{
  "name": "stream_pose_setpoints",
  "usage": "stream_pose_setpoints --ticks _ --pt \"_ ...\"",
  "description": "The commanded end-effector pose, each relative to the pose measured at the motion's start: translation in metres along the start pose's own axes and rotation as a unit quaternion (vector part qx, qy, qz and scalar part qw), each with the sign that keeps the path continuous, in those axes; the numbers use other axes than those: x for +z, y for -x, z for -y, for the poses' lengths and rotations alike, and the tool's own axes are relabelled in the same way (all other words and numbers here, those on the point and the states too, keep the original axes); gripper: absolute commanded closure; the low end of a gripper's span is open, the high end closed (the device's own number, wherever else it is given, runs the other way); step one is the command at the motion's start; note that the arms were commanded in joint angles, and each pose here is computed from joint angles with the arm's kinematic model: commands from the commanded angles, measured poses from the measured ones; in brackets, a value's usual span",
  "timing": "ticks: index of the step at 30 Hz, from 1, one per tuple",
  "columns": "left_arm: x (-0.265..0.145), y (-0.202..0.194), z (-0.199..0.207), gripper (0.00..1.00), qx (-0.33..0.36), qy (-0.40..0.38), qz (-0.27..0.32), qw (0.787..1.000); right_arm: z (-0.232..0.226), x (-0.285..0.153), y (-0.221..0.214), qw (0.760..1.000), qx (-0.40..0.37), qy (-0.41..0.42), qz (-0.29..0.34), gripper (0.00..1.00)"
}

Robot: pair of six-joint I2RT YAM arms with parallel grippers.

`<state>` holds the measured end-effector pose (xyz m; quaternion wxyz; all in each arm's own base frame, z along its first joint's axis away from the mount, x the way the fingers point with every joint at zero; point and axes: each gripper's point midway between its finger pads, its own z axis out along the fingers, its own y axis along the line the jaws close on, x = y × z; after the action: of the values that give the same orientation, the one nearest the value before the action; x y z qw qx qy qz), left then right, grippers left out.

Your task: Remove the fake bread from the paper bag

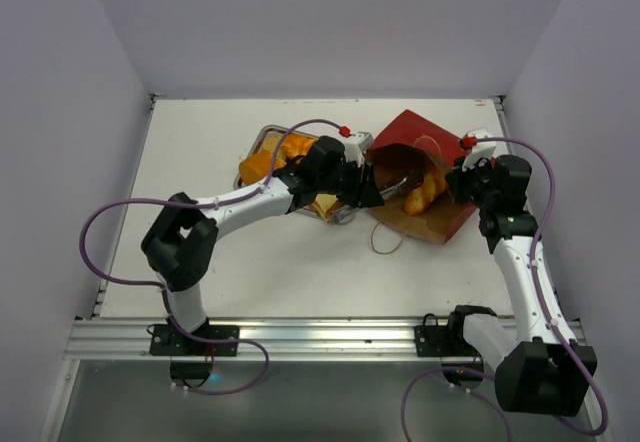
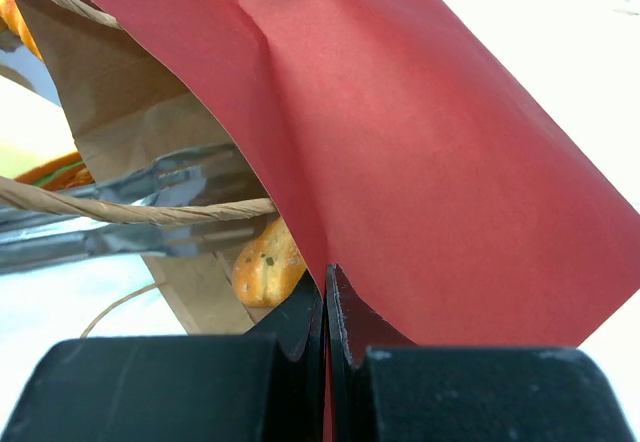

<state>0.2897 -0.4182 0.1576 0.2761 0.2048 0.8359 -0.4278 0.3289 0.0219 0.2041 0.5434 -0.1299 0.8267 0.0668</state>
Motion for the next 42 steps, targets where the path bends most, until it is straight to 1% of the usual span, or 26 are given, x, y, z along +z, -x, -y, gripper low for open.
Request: stream_pose_setpoints --ticks 1,9,14,21,22,25,32,42 --pt "0.000 0.036 0.025 0.50 0.045 -0.062 0.042 0.996 0.000 -0.001 0.011 1.000 -0.010 0.005 0.016 1.00" --pt "0.012 0.027 0.004 0.48 0.039 -0.057 0.016 0.997 0.000 -0.001 0.010 1.000 -0.011 0.005 0.015 0.99" --pt "0.017 0.027 -0.009 0.47 0.040 -0.050 0.009 0.998 0.000 0.000 0.011 1.000 -0.010 0.005 0.015 0.99" --pt "0.026 0.026 -0.015 0.46 0.046 -0.052 0.000 0.998 0.000 0.000 0.010 1.000 -0.010 0.006 0.014 0.99" --pt "0.028 0.018 -0.022 0.45 0.037 -0.043 -0.016 0.998 0.000 0.000 0.010 1.000 -0.010 0.006 0.014 0.99" --pt "0.031 0.015 -0.026 0.45 0.036 -0.040 -0.024 0.998 0.000 0.000 0.009 1.000 -0.009 0.006 0.013 0.99" --pt "0.036 0.011 -0.025 0.45 0.035 -0.053 -0.035 0.997 0.000 0.000 0.009 1.000 -0.008 0.006 0.013 0.99" --pt "0.046 0.004 -0.033 0.44 0.030 -0.052 -0.056 0.997 0.000 0.000 0.009 1.000 -0.008 0.007 0.013 0.99"
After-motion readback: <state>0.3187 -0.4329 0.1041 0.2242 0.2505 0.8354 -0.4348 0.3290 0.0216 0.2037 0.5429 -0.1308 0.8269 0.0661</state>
